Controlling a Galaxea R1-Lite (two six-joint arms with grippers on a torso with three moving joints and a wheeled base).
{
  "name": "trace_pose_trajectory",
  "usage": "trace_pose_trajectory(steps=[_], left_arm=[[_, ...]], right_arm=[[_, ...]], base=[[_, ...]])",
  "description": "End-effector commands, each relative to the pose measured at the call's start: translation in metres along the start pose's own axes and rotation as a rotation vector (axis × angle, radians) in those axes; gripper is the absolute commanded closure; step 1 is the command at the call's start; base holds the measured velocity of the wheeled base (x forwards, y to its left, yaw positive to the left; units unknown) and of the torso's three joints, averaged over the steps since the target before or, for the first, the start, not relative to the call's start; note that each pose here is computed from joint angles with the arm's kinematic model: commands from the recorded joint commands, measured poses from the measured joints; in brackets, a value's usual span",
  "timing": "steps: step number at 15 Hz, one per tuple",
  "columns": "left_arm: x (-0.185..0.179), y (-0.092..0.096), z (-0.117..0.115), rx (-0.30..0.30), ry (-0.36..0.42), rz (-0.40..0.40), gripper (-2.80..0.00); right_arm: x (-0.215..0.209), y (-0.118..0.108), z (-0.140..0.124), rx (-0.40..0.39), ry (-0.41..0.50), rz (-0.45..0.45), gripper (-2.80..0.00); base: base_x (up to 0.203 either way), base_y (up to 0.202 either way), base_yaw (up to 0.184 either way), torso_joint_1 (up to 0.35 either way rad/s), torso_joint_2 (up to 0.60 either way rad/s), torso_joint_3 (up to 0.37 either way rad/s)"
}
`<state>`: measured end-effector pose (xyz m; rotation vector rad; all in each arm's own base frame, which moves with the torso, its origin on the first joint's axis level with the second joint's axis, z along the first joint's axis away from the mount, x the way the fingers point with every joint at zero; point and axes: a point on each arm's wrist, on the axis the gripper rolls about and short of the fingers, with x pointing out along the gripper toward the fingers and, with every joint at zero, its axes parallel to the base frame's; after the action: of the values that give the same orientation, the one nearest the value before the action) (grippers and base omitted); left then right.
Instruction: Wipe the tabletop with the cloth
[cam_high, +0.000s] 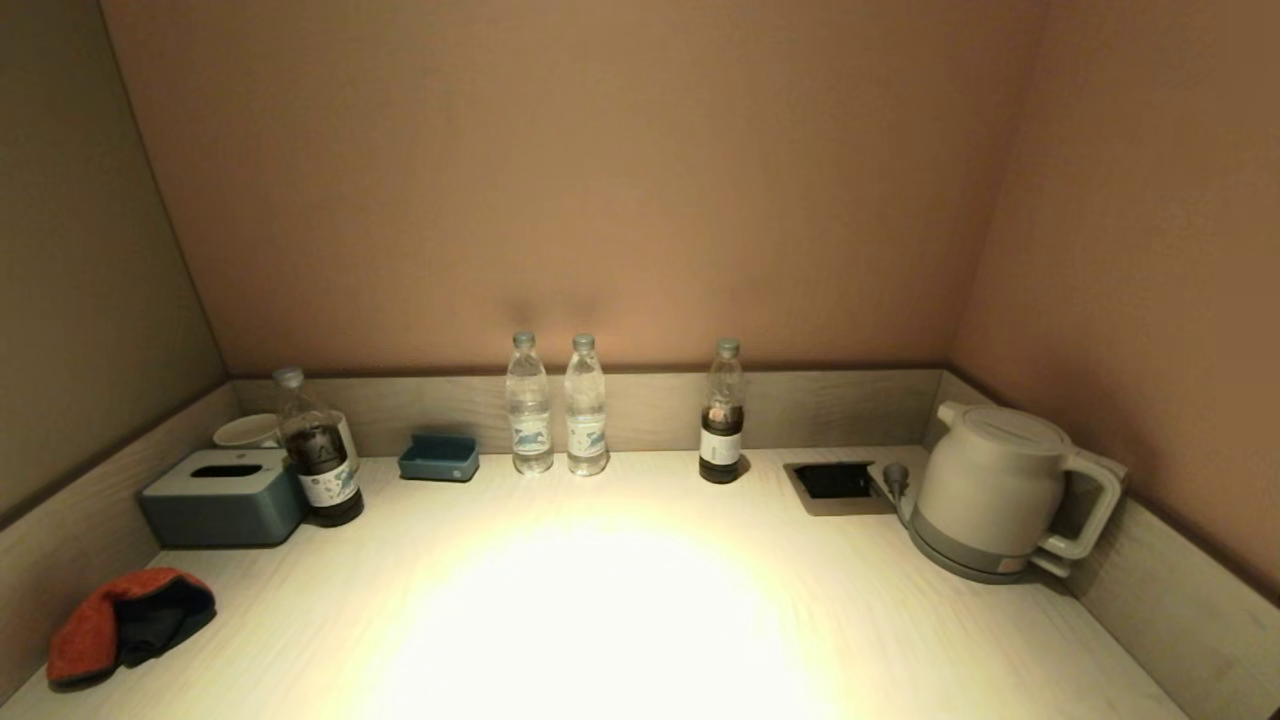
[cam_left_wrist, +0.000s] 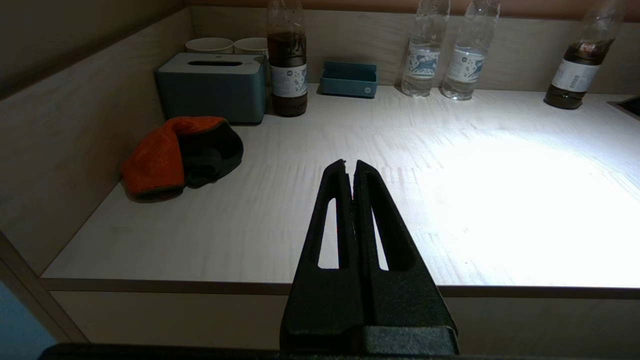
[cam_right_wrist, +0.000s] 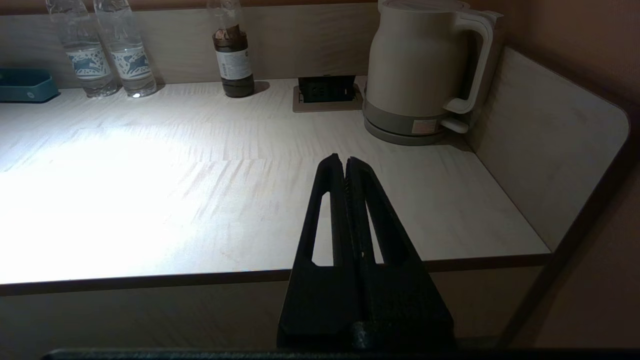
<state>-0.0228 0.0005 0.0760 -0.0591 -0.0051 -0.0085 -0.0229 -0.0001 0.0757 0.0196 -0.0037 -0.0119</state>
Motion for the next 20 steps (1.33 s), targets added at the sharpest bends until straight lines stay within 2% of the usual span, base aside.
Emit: trace_pose_trajectory(steps=[1, 20], left_arm=[[0.0000, 0.0000, 0.0000, -0.001, 0.000, 0.001, 0.00], [0.0000, 0.0000, 0.0001, -0.001, -0.001, 0.001, 0.00]], right_arm=[[0.0001, 0.0000, 0.0001, -0.001, 0.001, 0.000, 0.00], [0.0001, 0.0000, 0.0001, 0.000, 0.001, 0.000, 0.00]], base=[[0.000, 0.000, 0.000, 0.000, 0.00, 0.000], [0.000, 0.000, 0.000, 0.000, 0.00, 0.000]])
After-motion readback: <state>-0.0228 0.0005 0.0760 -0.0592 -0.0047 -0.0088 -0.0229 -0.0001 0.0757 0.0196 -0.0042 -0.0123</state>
